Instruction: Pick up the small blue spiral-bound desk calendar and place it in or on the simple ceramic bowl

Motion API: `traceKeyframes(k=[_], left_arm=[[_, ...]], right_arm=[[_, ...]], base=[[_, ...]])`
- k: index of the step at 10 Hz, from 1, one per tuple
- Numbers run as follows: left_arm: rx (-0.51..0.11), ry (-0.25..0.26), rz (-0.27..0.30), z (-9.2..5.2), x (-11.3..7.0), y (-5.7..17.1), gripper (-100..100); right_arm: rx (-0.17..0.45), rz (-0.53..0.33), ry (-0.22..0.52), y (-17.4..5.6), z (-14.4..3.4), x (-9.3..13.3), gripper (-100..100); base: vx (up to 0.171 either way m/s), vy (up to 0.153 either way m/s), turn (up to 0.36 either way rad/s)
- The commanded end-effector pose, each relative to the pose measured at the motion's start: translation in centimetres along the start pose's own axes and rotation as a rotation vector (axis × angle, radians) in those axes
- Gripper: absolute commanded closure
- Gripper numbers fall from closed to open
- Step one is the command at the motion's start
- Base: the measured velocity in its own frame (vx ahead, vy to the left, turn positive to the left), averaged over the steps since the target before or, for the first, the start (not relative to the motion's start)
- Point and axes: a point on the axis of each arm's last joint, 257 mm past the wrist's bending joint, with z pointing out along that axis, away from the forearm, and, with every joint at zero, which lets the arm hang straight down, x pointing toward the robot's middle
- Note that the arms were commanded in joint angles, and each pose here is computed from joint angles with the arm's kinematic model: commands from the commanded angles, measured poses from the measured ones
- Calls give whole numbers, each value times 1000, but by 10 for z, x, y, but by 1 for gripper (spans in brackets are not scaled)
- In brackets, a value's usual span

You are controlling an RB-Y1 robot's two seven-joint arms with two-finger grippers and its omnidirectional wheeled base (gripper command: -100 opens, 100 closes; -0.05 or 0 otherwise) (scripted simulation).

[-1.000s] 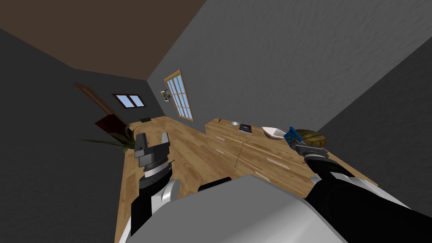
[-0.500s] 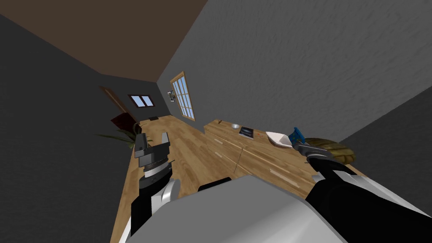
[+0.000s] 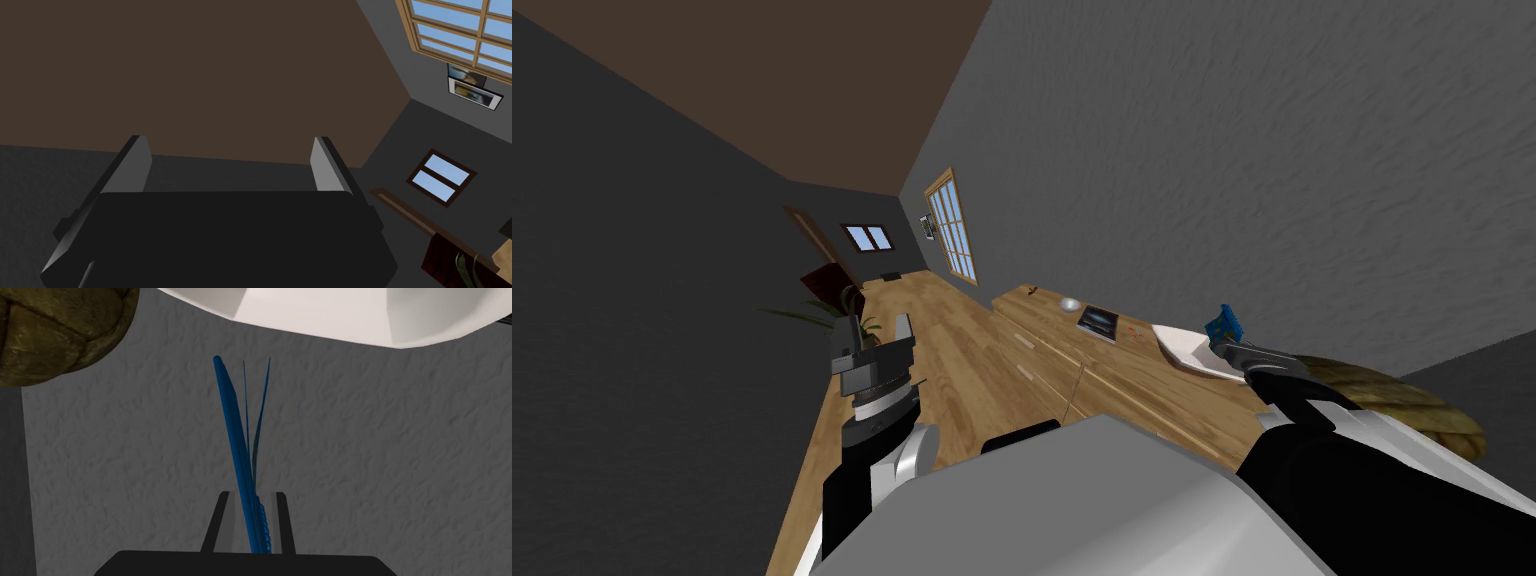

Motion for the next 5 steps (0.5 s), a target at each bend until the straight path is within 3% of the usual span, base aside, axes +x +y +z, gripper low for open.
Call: traceKeyframes(k=[1,2,5], left_arm=[[0,0,0,0,0,0,0],[0,0,0,0,0,0,0],[0,0,0,0,0,0,0]], right_arm=[[0,0,0,0,0,0,100],[1,1,0,-1,0,-1,-100],[1,1,0,0,0,-1,-100]], base=[[28,-95,37],[8,-21,3],[1,-3,1]])
